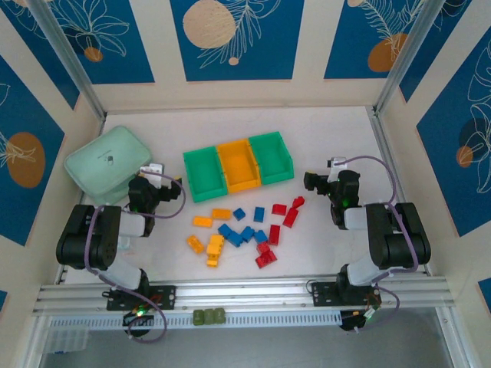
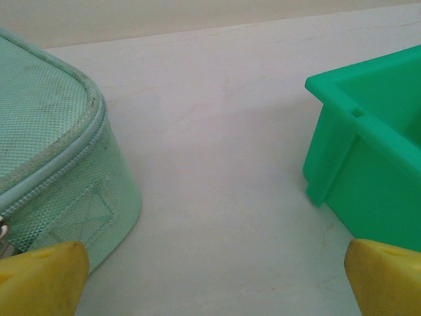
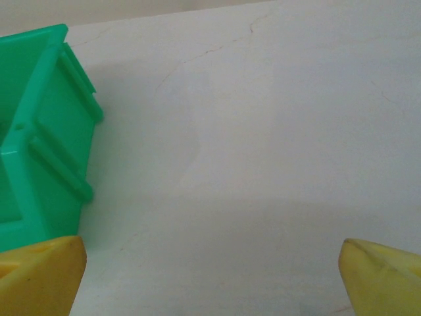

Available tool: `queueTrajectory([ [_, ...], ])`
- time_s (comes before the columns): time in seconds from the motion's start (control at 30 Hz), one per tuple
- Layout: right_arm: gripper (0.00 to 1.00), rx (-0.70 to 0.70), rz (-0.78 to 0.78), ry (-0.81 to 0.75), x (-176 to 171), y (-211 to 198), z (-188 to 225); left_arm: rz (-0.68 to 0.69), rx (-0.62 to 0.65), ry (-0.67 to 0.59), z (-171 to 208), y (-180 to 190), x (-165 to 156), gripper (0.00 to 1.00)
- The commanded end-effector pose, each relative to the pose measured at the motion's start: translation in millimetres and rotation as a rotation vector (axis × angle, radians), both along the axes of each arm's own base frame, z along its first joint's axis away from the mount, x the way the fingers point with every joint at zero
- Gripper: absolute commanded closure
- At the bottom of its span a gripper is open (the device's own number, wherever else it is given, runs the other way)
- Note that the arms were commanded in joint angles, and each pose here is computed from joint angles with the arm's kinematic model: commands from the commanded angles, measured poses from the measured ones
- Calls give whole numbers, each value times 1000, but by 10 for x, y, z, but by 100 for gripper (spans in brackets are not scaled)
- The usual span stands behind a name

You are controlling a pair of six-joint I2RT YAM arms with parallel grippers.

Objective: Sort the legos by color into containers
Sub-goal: Pick up the lego from the middle-left of the table.

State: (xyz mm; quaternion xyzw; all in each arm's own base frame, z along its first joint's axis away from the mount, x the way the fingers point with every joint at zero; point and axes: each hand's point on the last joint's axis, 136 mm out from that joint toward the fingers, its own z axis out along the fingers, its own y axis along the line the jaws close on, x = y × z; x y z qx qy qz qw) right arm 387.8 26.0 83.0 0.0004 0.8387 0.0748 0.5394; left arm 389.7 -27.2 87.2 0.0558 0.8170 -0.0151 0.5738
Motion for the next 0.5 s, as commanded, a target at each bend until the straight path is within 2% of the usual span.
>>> queueTrajectory([
  [0.0,1,-13,18,-65,18,24,279,49,-2,-75,224,104,-47,1],
  [0.2,1,85,-76,-20,-41,-205,504,99,-23,-78,396,181,-176,1],
  [0.4,1,277,-117,18,-134,-355,796,129,-101,-33,655,188,-266,1],
  [0.47,1,383,-191,85,-183,-443,828,134,-156,-41,768,168,-282,1],
])
